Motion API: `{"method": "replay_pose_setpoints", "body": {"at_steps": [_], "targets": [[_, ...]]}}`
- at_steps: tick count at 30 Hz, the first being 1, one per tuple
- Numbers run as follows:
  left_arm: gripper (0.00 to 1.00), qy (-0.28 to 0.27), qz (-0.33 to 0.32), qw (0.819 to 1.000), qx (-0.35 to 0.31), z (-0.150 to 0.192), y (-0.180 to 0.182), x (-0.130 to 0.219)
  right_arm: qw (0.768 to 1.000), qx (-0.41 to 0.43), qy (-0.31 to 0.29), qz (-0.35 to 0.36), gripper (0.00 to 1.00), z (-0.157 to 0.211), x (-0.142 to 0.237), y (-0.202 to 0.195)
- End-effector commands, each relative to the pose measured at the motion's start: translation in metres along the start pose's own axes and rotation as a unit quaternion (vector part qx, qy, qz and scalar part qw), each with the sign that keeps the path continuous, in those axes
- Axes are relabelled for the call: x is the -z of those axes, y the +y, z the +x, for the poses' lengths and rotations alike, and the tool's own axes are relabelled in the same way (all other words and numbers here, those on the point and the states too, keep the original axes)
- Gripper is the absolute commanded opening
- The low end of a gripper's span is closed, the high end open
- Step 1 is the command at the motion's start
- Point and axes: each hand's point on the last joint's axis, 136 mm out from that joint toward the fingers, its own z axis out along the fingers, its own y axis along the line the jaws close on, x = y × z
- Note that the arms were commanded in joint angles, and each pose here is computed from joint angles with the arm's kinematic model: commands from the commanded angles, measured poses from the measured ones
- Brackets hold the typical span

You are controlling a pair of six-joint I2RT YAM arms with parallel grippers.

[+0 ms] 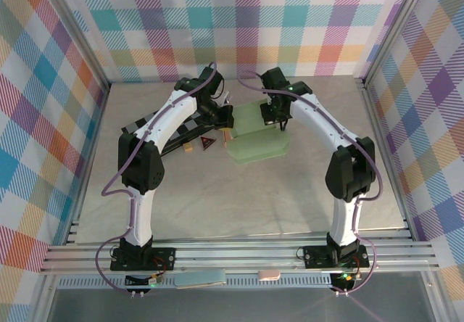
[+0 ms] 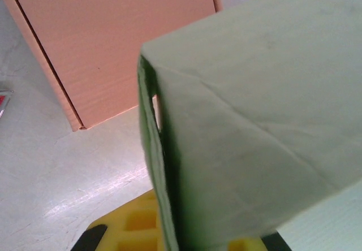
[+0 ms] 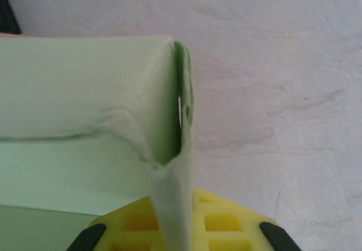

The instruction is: Fold the paper box

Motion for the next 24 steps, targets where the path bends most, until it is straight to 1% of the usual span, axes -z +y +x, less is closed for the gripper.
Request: {"method": "replay_pose_setpoints", "body": {"at_steps": [1,3,6,8,10,13,14,16,19,21,23,24], "targets": [[0.00,0.000,0.012,1.000,-0.013,0.003,-0.013,0.010,0.995,0.026,0.007,0.096,0.02,-0.001,0.001,-0.021],[0.00,-0.001,0.011,1.000,-0.014,0.002,-0.014,0.011,0.990,0.040,0.007,0.134,0.00,-0.001,0.001,-0.024],[0.00,-0.001,0.011,1.000,-0.013,0.002,-0.014,0.011,0.978,0.060,0.004,0.198,0.00,-0.001,0.004,-0.031],[0.00,-0.001,0.011,1.000,-0.015,0.001,-0.016,0.011,0.973,0.071,-0.006,0.220,0.00,-0.003,0.008,-0.031],[0.00,-0.001,0.011,1.000,-0.014,0.001,-0.015,0.011,0.972,0.079,-0.014,0.219,0.00,-0.005,0.010,-0.027],[0.00,-0.001,0.012,1.000,-0.015,0.001,-0.016,0.012,0.980,0.078,-0.017,0.182,0.00,-0.006,0.011,-0.016],[0.00,-0.001,0.011,1.000,-0.015,0.001,-0.016,0.012,0.985,0.080,-0.017,0.150,0.02,-0.006,0.011,-0.006],[0.00,0.000,0.011,1.000,-0.014,0.002,-0.016,0.012,0.991,0.074,-0.016,0.111,0.11,-0.007,0.013,0.005],[0.00,0.000,0.010,1.000,-0.014,0.002,-0.015,0.012,0.998,0.053,-0.017,0.040,0.29,-0.009,0.022,0.019],[0.00,0.000,0.010,1.000,-0.014,0.002,-0.015,0.012,0.999,0.034,-0.028,-0.032,0.41,-0.013,0.033,0.032],[0.00,-0.001,0.012,1.000,-0.015,0.001,-0.016,0.012,0.996,0.012,-0.039,-0.073,0.49,-0.019,0.043,0.034],[0.00,-0.001,0.011,1.000,-0.013,0.001,-0.016,0.012,0.996,0.002,-0.040,-0.081,0.51,-0.021,0.044,0.032]]}}
